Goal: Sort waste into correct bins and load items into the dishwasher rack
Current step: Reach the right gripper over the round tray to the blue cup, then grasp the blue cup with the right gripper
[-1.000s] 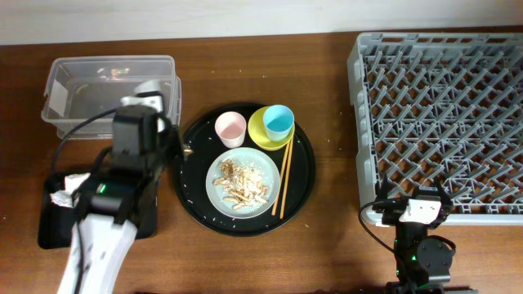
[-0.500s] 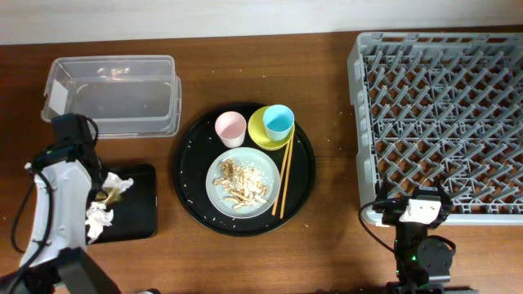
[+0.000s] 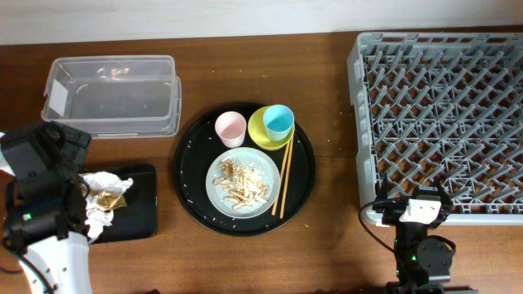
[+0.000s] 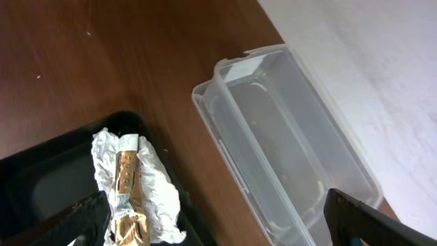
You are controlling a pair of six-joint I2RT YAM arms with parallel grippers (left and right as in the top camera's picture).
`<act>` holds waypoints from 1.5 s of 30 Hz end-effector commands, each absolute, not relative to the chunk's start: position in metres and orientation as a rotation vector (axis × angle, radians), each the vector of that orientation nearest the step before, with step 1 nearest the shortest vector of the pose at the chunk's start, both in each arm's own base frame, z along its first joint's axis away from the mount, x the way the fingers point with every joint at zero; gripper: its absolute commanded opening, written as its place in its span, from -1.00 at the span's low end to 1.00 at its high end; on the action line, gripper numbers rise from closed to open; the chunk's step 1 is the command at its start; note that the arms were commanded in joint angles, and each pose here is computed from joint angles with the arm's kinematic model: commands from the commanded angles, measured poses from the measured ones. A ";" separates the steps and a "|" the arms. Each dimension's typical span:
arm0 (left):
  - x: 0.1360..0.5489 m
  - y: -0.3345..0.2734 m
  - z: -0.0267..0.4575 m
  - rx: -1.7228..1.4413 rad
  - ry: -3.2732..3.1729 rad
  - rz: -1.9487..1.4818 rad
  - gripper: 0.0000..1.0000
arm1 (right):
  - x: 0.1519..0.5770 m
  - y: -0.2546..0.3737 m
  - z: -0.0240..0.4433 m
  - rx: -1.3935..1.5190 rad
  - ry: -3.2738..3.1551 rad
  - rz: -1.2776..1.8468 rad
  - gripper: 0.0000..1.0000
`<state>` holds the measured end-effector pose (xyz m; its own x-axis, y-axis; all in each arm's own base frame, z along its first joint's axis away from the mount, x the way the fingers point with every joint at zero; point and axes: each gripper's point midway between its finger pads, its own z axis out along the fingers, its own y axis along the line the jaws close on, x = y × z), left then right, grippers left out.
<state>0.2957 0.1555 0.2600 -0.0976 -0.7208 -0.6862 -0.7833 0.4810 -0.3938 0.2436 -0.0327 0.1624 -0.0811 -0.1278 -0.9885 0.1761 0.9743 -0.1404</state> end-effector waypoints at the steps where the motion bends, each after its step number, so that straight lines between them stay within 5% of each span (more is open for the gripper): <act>1: 0.291 0.199 0.237 -1.390 1.822 0.168 0.99 | 0.243 -0.034 0.159 0.048 1.639 -0.258 0.97; 13: 0.286 0.213 0.214 -1.462 1.858 0.202 0.99 | 0.243 -0.033 0.162 0.047 1.630 -0.250 0.97; 16: 0.286 0.213 0.214 -1.462 1.858 0.202 0.99 | 0.239 0.048 0.198 -0.154 1.476 0.299 0.97; 18: 0.286 0.213 0.214 -1.463 1.857 0.202 0.99 | 0.185 0.130 0.207 -0.420 1.474 0.952 0.97; 20: 0.286 0.213 0.214 -1.462 1.857 0.202 0.99 | 0.180 0.131 0.220 -0.400 1.437 1.013 0.97; 24: 0.286 0.213 0.214 -1.462 1.858 0.202 0.99 | 0.192 0.083 0.297 0.048 1.174 1.085 0.97; 27: 0.286 0.213 0.214 -1.463 1.858 0.202 0.99 | 0.181 0.059 0.366 0.124 1.021 1.010 0.97; 32: 0.287 0.213 0.213 -1.464 1.860 0.203 0.99 | 0.258 0.124 0.433 -0.280 1.464 1.030 0.96; 35: 0.286 0.214 0.213 -1.464 1.860 0.203 0.99 | 0.317 0.165 0.410 -0.344 1.813 0.965 0.96; 37: 0.287 0.214 0.213 -1.464 1.860 0.203 0.99 | 0.348 0.185 0.343 -0.243 2.201 0.603 0.97; 41: 0.287 0.213 0.213 -1.463 1.860 0.203 0.99 | 0.348 0.244 0.217 -0.416 2.630 0.402 0.96; 45: 0.287 0.213 0.213 -1.464 1.860 0.203 0.99 | 0.339 0.256 0.162 -0.441 2.809 0.387 0.97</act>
<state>0.2874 0.2118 0.2100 -0.0651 -0.7791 -0.6236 -0.8901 0.3278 -0.3166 0.3387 0.2490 0.1683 -0.9118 -0.2561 -0.3210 -0.3325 0.9192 0.2112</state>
